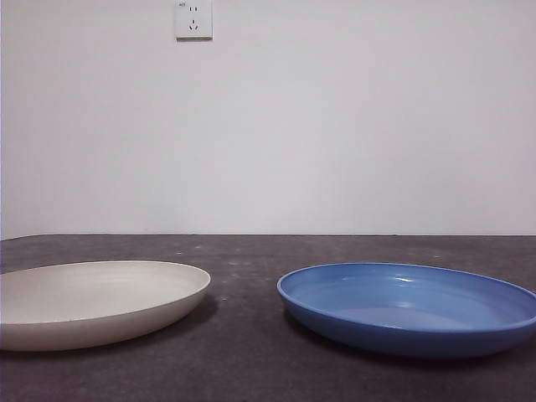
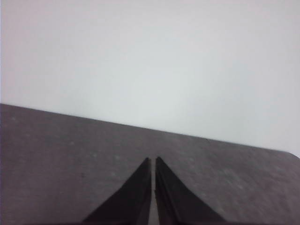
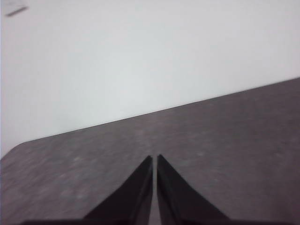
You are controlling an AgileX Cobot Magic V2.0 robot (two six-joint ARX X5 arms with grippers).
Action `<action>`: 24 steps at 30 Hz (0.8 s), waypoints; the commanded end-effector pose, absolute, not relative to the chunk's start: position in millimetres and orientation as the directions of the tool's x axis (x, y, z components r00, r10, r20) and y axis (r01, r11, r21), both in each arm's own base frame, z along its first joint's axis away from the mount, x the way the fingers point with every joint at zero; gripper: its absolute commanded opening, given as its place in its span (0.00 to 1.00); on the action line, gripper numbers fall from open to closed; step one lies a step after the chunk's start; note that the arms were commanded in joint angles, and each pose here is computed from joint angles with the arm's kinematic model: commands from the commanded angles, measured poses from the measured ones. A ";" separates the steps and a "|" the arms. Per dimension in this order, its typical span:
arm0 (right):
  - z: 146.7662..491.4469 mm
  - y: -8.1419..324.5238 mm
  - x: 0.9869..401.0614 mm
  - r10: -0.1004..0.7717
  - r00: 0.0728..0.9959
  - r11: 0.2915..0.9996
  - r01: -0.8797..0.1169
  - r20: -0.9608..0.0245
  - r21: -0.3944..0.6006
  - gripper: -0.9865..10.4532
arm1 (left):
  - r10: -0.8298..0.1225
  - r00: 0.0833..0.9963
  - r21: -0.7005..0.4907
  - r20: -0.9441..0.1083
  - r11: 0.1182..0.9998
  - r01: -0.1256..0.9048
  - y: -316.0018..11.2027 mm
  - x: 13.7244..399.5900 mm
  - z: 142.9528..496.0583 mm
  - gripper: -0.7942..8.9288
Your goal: Pick up the white plate, put it on the blue plate, put it on desk
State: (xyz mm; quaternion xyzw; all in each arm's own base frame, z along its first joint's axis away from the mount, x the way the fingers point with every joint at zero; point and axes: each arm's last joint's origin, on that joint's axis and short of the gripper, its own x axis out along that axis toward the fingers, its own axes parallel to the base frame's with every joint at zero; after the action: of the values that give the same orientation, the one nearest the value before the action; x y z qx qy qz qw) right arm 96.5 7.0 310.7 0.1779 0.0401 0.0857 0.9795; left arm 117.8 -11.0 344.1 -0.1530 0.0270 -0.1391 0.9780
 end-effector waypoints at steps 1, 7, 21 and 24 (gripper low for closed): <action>326.8 11.3 99.6 0.238 0.970 0.922 -0.213 -0.039 0.322 0.10 | -0.329 0.944 -0.313 -0.013 0.898 0.308 -12.9 121.3 361.2 0.10; 348.6 24.8 108.8 0.401 0.911 0.882 -0.355 -0.095 0.311 0.10 | -0.439 0.898 -0.319 -0.025 0.855 0.409 -20.9 127.0 382.3 0.10; 362.8 56.5 103.5 0.648 0.723 0.762 -0.617 -0.241 0.196 0.10 | -0.659 0.733 -0.319 -0.167 0.740 0.593 -51.1 122.5 378.1 0.10; 357.8 55.6 101.3 0.642 0.708 0.766 -0.608 -0.296 0.209 0.10 | -0.669 0.712 -0.333 -0.214 0.735 0.591 -52.8 120.7 373.4 0.10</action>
State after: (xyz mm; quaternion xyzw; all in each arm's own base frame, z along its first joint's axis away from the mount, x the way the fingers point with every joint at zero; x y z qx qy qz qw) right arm 101.5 55.0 354.1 0.0566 0.1819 0.3337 0.9232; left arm 121.5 -52.3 368.2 -0.1312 0.1709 -0.3367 0.9166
